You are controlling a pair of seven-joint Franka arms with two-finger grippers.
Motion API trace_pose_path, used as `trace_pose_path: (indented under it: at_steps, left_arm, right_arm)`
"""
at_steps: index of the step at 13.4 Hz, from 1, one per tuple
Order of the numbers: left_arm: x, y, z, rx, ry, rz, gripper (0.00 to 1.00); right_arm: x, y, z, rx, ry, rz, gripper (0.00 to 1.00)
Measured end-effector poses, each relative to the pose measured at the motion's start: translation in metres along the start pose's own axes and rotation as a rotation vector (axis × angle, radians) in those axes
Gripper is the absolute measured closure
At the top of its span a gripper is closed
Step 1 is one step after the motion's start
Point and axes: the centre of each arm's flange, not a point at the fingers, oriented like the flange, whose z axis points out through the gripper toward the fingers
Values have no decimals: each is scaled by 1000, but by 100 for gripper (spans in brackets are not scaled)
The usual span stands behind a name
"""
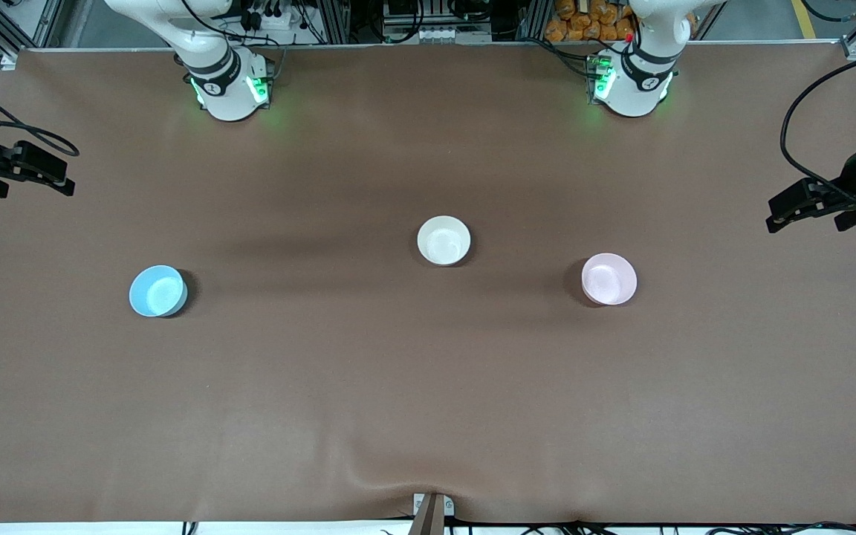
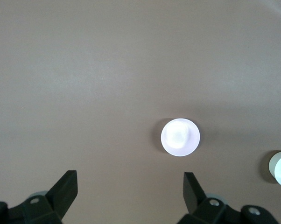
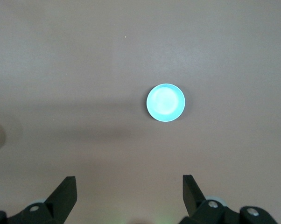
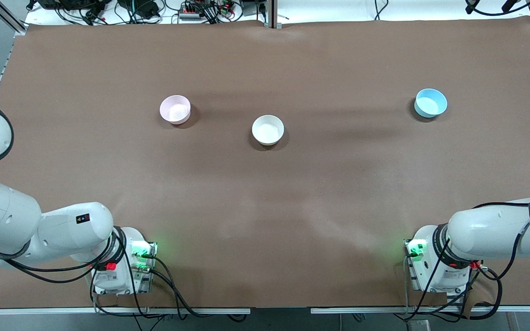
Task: Stack pink and blue bowls on white bowl
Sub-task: 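Move the left gripper toward the pink bowl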
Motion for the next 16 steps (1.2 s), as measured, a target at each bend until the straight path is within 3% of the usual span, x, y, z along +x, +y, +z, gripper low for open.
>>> trace_pose_path:
  at_steps: [4,7,10,16]
  left_arm:
    - [0,-2,0,0,-1,-3,0]
    - [3,-11,17,-2,-39,-13,0]
    - [13,-20,67,-14,-93,-24,0]
    - [12,-1,168,-28,-32,7,0]
  right_arm:
    - [0,0,0,0,0,0,0]
    - [0,0,0,0,-1,0,0]
    - [0,0,0,0,-1,0,0]
    - [0,0,1,0,-2,0,0]
